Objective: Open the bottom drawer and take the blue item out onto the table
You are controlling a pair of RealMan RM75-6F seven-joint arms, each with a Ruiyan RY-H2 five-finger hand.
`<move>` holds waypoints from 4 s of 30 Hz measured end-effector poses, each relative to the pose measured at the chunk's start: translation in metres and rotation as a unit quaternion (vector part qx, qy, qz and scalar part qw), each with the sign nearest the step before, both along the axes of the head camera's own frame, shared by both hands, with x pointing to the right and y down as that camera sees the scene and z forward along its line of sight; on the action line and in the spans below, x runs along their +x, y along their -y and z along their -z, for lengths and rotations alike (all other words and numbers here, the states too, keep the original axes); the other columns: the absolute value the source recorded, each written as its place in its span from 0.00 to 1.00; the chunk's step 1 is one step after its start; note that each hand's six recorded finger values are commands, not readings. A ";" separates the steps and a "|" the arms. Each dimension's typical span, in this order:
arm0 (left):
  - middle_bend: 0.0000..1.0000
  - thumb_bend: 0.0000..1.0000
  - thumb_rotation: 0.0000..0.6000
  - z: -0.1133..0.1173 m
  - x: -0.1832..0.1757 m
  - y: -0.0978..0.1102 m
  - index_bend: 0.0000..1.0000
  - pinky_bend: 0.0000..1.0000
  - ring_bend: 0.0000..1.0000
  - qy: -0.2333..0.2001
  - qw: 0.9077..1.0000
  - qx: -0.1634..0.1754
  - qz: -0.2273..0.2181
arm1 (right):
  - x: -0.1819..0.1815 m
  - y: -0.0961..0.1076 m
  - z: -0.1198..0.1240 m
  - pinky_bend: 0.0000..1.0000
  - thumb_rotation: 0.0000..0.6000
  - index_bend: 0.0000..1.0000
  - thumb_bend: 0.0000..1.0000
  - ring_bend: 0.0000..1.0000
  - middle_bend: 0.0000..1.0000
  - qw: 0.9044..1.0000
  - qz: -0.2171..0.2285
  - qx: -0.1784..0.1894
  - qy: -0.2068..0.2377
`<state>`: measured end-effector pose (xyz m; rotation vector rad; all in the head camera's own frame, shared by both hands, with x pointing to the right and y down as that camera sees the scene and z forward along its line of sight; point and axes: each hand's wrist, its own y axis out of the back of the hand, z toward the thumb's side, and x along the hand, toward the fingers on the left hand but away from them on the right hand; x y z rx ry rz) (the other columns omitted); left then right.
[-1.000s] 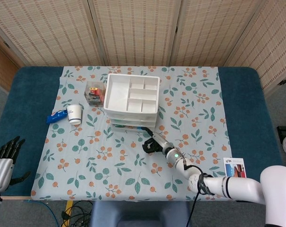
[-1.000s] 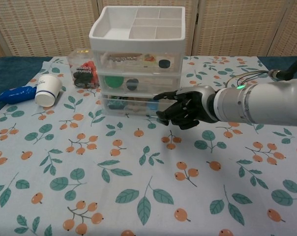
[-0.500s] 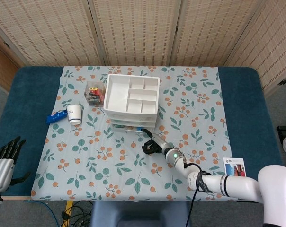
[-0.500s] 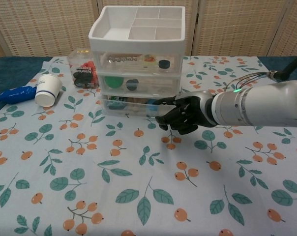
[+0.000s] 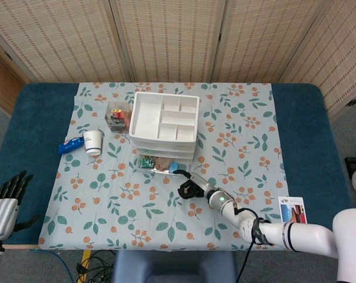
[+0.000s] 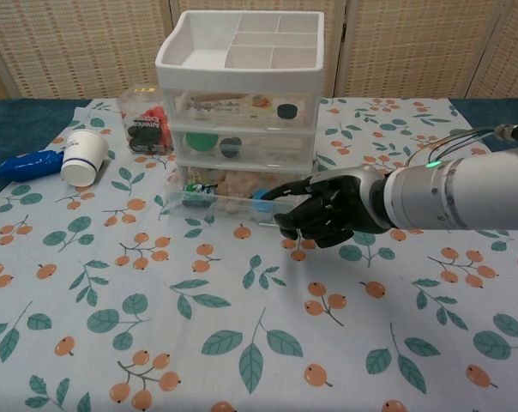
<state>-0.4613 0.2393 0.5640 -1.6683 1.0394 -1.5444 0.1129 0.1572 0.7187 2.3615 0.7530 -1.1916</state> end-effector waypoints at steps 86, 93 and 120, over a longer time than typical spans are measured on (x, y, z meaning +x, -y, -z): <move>0.00 0.18 1.00 0.012 -0.001 -0.010 0.04 0.09 0.03 0.007 1.000 0.006 0.012 | -0.052 0.060 0.047 1.00 1.00 0.20 0.12 0.98 0.84 0.617 0.549 0.537 -0.173; 0.00 0.18 1.00 0.013 -0.005 -0.011 0.04 0.09 0.03 0.010 1.000 0.004 0.018 | -0.066 0.059 0.036 1.00 1.00 0.22 0.04 0.98 0.85 0.605 0.559 0.542 -0.167; 0.00 0.18 1.00 0.009 -0.012 -0.016 0.04 0.09 0.03 0.016 1.000 -0.004 0.024 | -0.090 0.060 0.013 1.00 1.00 0.33 0.18 0.98 0.84 0.630 0.541 0.533 -0.166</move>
